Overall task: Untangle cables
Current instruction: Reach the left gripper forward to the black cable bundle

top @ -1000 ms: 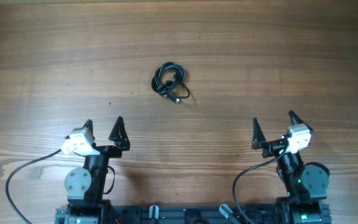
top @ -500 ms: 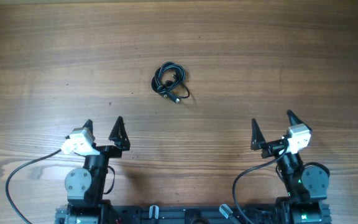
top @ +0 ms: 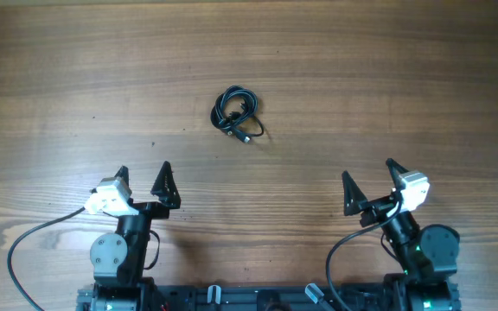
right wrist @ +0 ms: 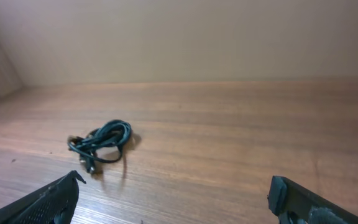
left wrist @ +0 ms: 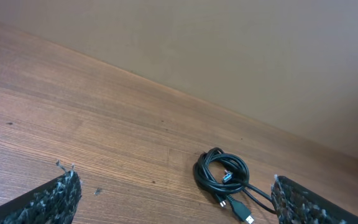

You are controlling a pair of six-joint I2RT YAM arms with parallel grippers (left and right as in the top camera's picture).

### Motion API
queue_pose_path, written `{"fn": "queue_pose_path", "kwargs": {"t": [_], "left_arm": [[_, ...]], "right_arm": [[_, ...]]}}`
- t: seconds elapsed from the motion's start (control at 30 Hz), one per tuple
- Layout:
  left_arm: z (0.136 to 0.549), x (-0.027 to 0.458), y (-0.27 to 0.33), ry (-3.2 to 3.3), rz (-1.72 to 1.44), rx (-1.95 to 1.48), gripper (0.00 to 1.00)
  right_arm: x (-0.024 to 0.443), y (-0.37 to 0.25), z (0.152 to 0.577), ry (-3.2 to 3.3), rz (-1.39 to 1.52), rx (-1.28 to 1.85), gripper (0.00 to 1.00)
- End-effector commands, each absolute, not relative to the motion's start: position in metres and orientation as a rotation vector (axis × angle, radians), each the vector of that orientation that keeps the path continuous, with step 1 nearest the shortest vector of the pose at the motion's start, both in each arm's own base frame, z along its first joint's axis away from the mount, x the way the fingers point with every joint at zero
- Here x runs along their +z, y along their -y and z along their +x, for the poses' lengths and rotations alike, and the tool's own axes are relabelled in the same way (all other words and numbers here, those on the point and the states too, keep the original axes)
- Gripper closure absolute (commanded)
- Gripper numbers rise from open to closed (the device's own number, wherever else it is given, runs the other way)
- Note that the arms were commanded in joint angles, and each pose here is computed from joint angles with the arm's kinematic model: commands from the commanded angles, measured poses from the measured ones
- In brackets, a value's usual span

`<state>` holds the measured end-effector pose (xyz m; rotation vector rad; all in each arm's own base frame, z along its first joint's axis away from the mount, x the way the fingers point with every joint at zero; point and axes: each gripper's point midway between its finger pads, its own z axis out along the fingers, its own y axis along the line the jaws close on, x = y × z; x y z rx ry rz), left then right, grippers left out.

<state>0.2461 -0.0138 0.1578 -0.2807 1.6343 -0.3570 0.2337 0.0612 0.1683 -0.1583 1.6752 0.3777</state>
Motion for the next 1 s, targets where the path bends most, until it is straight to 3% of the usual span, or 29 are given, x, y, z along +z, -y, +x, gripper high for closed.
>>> {"fn": "queue_pose_path", "kwargs": {"t": [0.0, 0.3, 0.67, 0.97], "left_arm": [[0.245, 0.175, 0.010, -1.610, -0.276, -0.335, 0.00], [0.257, 0.213, 0.016, -1.818, -0.212, -0.281, 0.00], [0.326, 0.275, 0.034, -2.219, -0.228, -0.318, 0.00], [0.390, 0.266, 0.076, -2.493, -0.155, -0.333, 0.00]], "right_arm": [[0.194, -0.067, 0.229, -1.640, -0.225, 0.378, 0.00], [0.235, -0.076, 0.229, -1.716, -0.263, 0.429, 0.00], [0.287, -0.086, 0.253, -1.941, -0.308, 0.488, 0.00], [0.298, -0.106, 0.281, -2.208, -0.455, 0.635, 0.00]]}}
